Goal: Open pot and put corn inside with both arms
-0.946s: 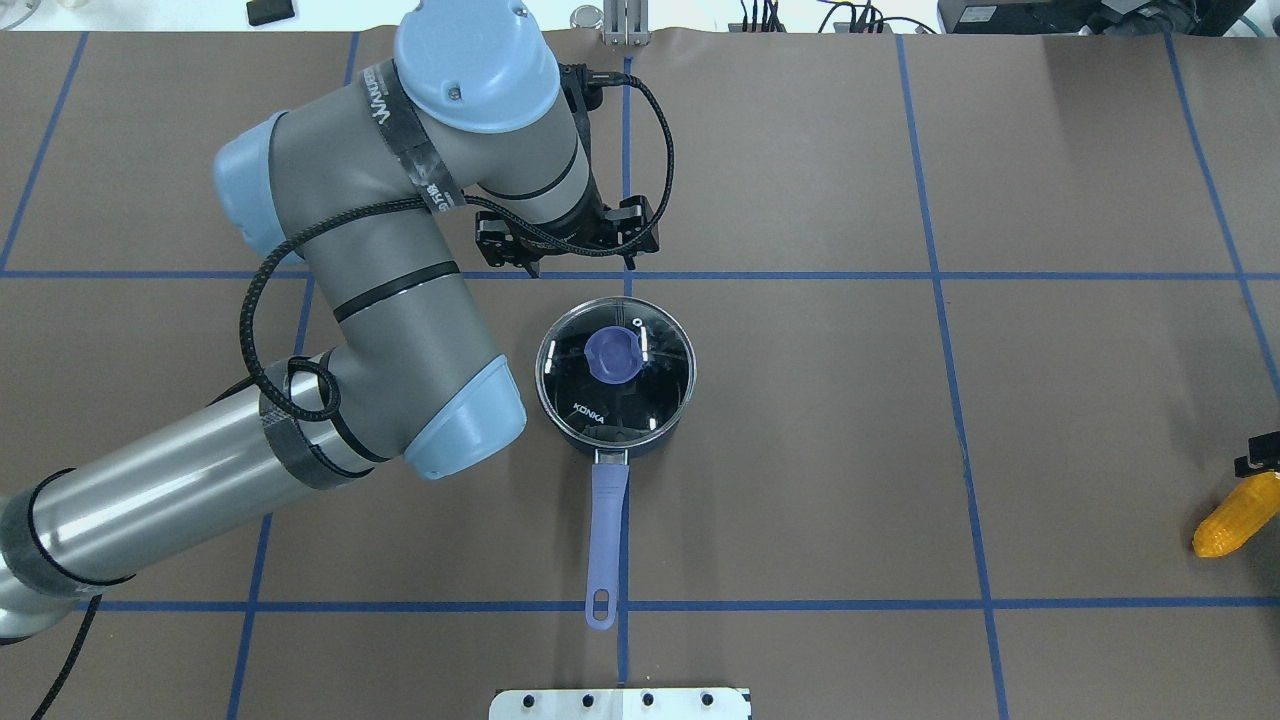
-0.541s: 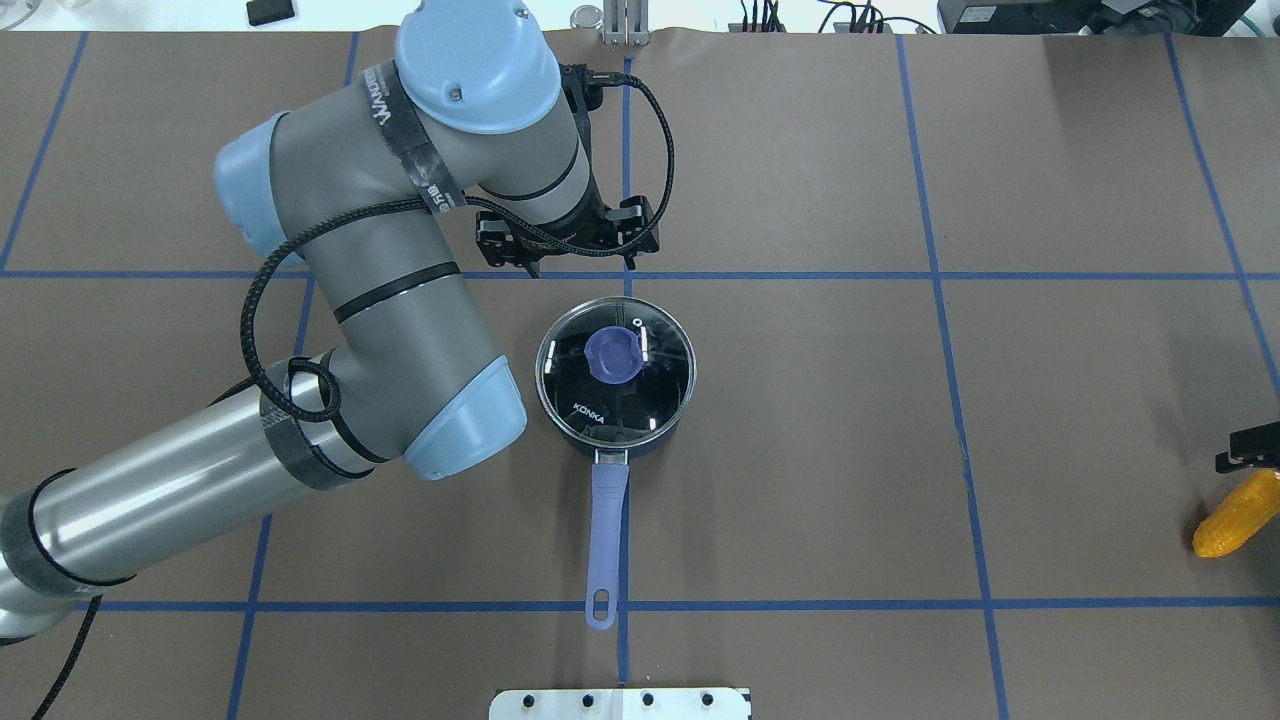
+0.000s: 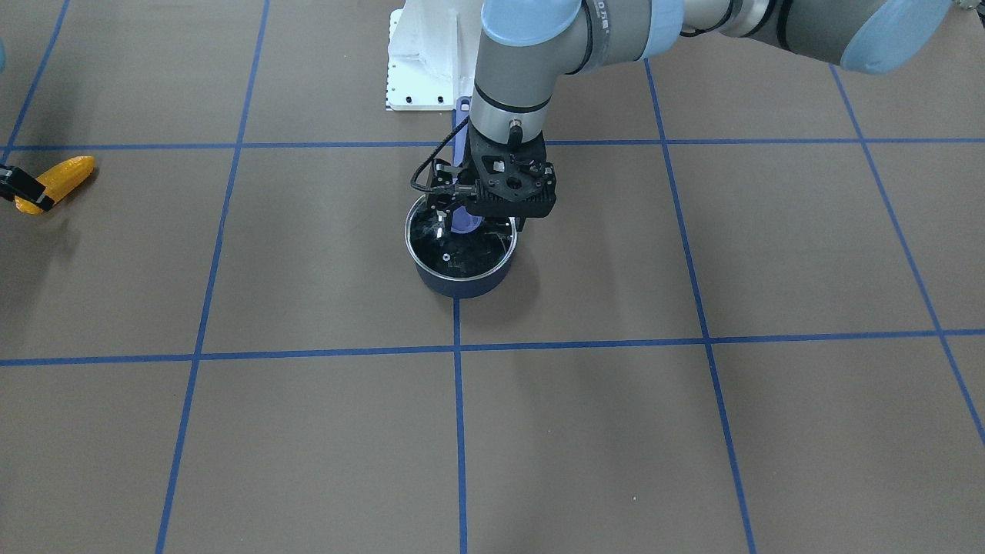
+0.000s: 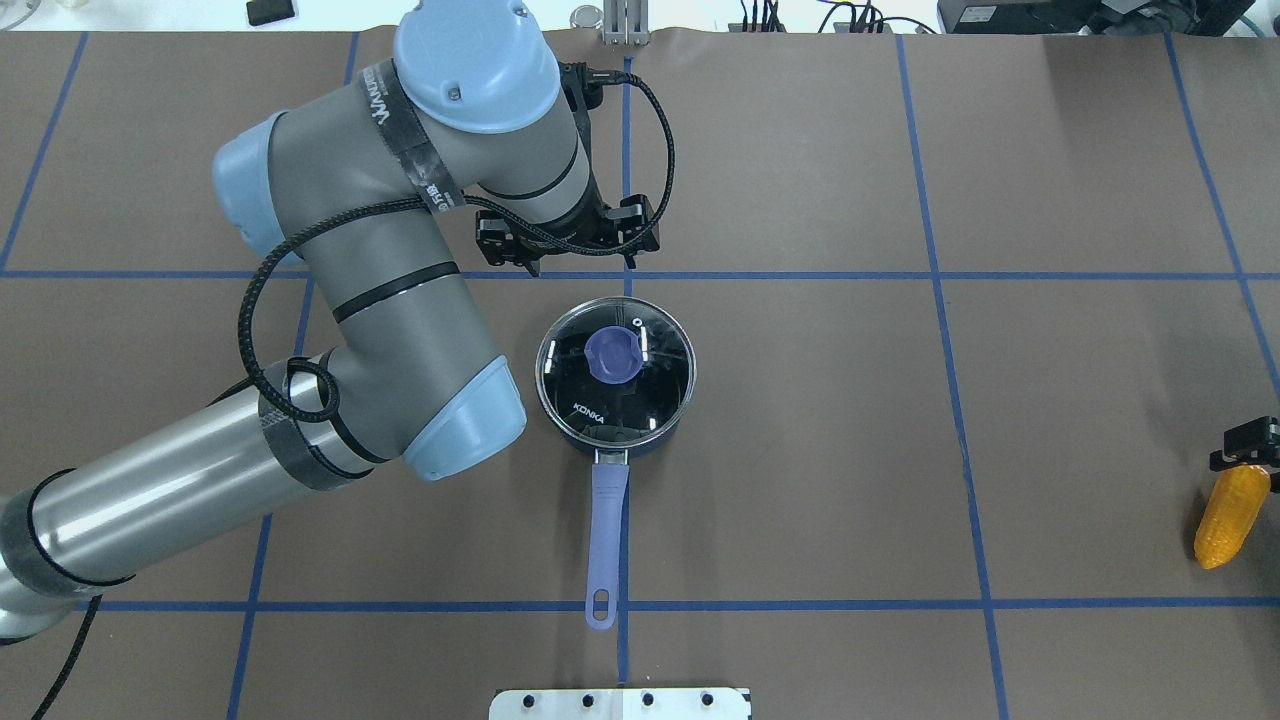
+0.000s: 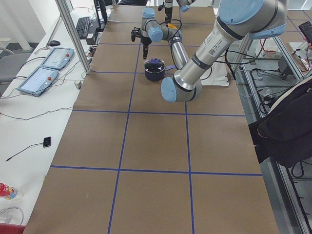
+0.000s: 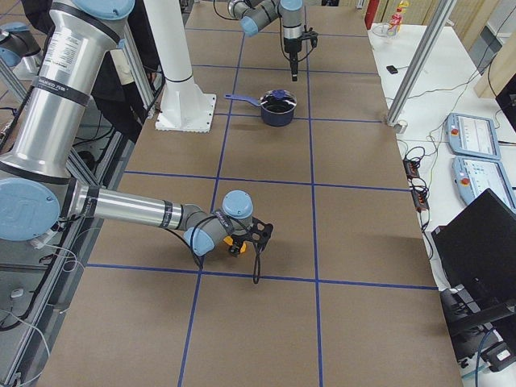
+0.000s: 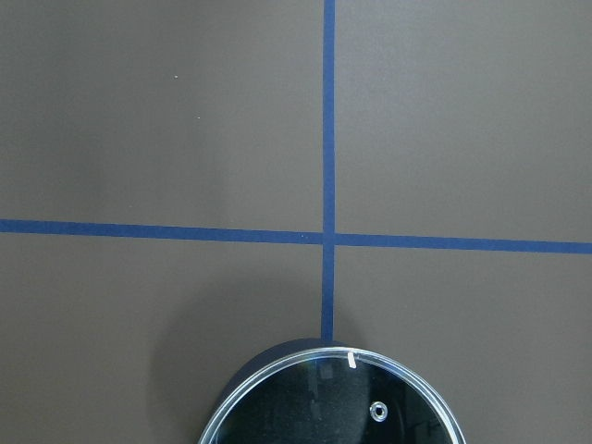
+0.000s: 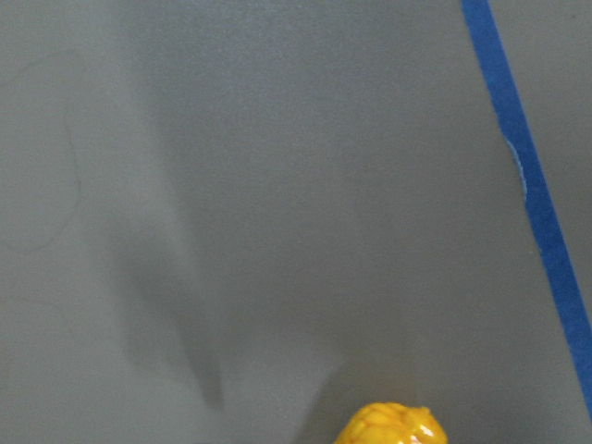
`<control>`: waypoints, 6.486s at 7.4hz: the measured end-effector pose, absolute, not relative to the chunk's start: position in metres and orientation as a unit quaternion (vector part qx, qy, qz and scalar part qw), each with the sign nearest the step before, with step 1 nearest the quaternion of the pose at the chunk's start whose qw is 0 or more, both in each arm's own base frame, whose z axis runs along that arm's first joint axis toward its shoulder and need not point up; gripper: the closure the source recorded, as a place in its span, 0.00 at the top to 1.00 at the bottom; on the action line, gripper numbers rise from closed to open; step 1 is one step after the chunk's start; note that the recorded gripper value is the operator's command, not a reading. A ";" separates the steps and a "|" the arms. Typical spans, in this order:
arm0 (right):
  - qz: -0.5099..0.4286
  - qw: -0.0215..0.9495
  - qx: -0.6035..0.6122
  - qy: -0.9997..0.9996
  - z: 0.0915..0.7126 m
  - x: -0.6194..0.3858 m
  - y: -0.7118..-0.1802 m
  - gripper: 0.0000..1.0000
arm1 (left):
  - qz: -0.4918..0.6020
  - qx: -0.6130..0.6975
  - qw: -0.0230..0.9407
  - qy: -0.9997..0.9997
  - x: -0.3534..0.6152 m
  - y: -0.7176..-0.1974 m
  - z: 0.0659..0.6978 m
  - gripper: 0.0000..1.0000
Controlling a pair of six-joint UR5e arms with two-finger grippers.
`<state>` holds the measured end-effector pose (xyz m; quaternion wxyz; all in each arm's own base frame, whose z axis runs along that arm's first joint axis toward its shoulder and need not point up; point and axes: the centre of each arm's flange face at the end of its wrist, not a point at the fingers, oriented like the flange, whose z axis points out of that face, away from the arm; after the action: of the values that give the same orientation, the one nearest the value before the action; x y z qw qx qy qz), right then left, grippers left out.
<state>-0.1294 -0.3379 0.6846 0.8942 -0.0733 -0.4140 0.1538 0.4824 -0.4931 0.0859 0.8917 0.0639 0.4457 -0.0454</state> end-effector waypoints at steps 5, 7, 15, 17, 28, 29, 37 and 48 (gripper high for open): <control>0.149 0.894 -0.072 -0.417 0.680 -0.139 -0.344 0.74 | -0.044 0.064 0.892 0.445 0.483 -0.493 0.087 0.98; 0.148 0.894 -0.071 -0.418 0.679 -0.141 -0.347 0.58 | -0.044 0.064 0.892 0.445 0.482 -0.493 0.087 0.98; 0.155 0.883 -0.076 -0.437 0.659 -0.152 -0.363 0.52 | -0.045 0.063 0.893 0.444 0.482 -0.493 0.089 0.98; 0.155 0.874 -0.085 -0.453 0.651 -0.148 -0.370 0.52 | -0.045 0.063 0.893 0.444 0.483 -0.493 0.090 0.98; 0.205 0.844 -0.101 -0.486 0.590 -0.119 -0.458 0.46 | -0.031 0.052 0.902 0.428 0.551 -0.459 0.109 0.98; 0.208 0.843 -0.100 -0.485 0.586 -0.117 -0.464 0.46 | -0.030 0.051 0.902 0.427 0.557 -0.452 0.110 0.97; 0.209 0.842 -0.094 -0.489 0.575 -0.116 -0.476 0.46 | -0.025 0.050 0.905 0.421 0.563 -0.444 0.118 0.49; 0.284 0.818 -0.136 -0.482 0.281 -0.233 -0.564 0.46 | 0.101 0.129 0.896 0.414 0.344 -0.455 0.308 0.49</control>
<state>-0.2329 -0.5636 0.2810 0.8180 -0.1361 -0.4816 0.2835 0.3436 -0.4549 0.3085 0.8955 0.1289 0.4138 0.1010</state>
